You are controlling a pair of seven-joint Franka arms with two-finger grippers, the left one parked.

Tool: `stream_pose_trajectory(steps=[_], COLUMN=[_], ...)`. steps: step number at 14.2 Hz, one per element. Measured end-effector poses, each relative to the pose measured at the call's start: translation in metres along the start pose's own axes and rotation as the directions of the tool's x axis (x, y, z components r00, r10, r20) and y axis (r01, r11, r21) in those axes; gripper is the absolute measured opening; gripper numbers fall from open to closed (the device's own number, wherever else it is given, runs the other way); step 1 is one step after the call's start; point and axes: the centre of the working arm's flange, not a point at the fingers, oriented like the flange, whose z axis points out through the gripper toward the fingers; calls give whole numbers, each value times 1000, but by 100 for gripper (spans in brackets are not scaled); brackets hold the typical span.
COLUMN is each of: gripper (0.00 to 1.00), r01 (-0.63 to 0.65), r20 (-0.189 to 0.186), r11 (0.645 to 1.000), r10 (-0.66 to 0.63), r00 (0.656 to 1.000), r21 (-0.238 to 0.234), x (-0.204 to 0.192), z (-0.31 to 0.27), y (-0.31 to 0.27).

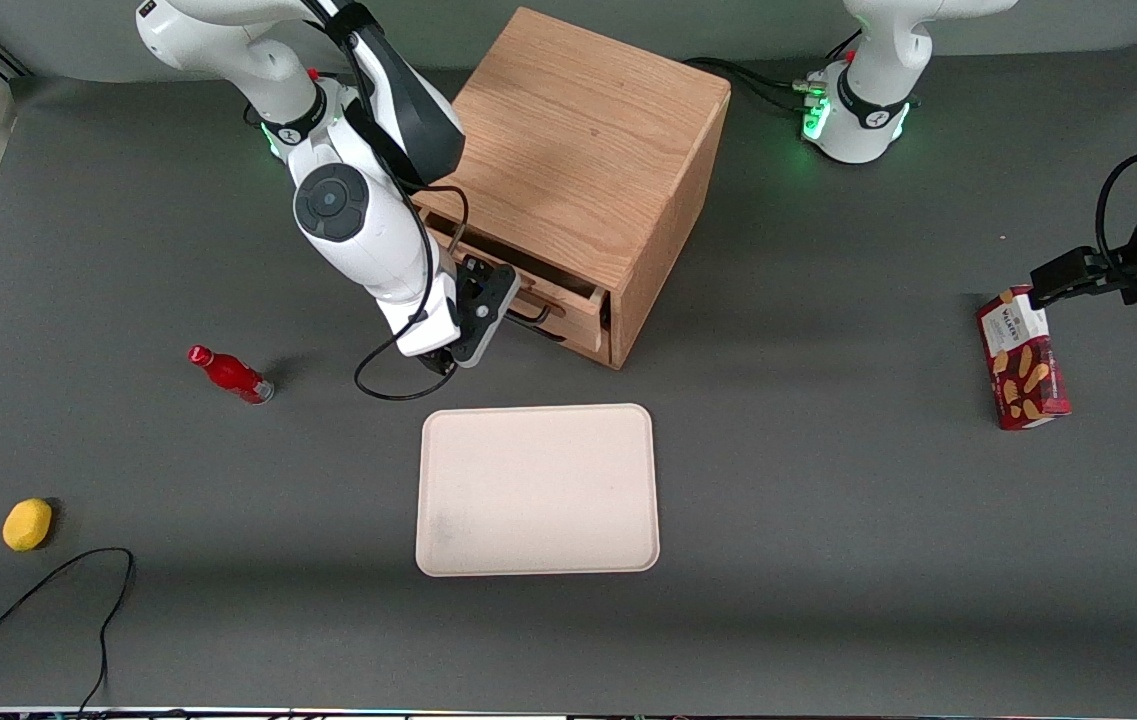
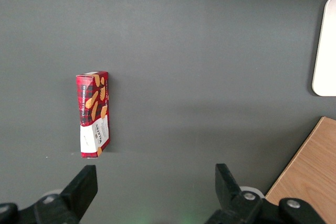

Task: Open upper drawer
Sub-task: 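Pull the upper drawer outward by its handle with the right gripper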

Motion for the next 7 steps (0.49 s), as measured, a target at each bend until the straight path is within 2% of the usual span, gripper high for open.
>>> stream_pose_trajectory(steps=[2,7], gripper=[100,100], r01=[-5,-5], r20=[21,26], r11=[1000,1000], r10=[5,5], r00=[1000,1000], r21=[4,-3], x=[-6,-9], z=[-4,-7], y=[9,16])
